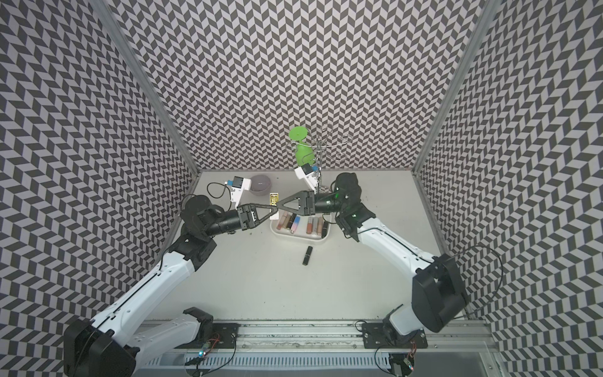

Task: Put the lipstick into the storage box
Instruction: Pick up the lipstick at the center of the board.

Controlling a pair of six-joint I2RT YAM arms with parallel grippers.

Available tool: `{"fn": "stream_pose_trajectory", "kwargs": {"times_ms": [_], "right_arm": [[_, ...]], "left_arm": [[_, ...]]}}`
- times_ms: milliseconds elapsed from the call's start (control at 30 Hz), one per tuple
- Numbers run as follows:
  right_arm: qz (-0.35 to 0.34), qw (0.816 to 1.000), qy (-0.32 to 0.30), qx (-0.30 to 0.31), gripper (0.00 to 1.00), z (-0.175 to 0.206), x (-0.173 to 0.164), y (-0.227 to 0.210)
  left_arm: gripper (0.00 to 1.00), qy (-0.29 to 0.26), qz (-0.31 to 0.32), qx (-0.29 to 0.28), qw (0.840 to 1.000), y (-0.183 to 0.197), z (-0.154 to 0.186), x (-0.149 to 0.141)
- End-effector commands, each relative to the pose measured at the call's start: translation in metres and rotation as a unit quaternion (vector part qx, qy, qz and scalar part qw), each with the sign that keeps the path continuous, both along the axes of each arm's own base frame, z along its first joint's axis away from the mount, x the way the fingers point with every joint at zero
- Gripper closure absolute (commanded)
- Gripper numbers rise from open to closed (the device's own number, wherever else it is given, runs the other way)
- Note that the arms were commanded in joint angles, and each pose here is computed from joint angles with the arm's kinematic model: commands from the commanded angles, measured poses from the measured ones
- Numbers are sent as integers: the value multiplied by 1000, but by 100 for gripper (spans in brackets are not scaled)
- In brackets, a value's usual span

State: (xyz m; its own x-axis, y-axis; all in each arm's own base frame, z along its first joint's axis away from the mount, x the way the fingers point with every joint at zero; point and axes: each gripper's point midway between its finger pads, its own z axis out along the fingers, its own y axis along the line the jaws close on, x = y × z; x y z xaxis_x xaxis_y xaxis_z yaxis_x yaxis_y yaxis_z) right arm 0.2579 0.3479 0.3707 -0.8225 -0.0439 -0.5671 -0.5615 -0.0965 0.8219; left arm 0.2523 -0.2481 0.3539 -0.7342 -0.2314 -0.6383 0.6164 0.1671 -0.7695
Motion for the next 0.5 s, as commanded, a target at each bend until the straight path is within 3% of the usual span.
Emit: {"fn": "stream_pose_trajectory", "kwargs": {"times_ms": [0,467], "right_arm": [[9,1000,-19,6,48,4,-5,14],[-69,997,-13,-43,47,-10,22,15]], "left_arm": [[75,-13,-59,-1,998,-14,3,-19],[76,-14,-61,10,998,-15,1,-20]]}}
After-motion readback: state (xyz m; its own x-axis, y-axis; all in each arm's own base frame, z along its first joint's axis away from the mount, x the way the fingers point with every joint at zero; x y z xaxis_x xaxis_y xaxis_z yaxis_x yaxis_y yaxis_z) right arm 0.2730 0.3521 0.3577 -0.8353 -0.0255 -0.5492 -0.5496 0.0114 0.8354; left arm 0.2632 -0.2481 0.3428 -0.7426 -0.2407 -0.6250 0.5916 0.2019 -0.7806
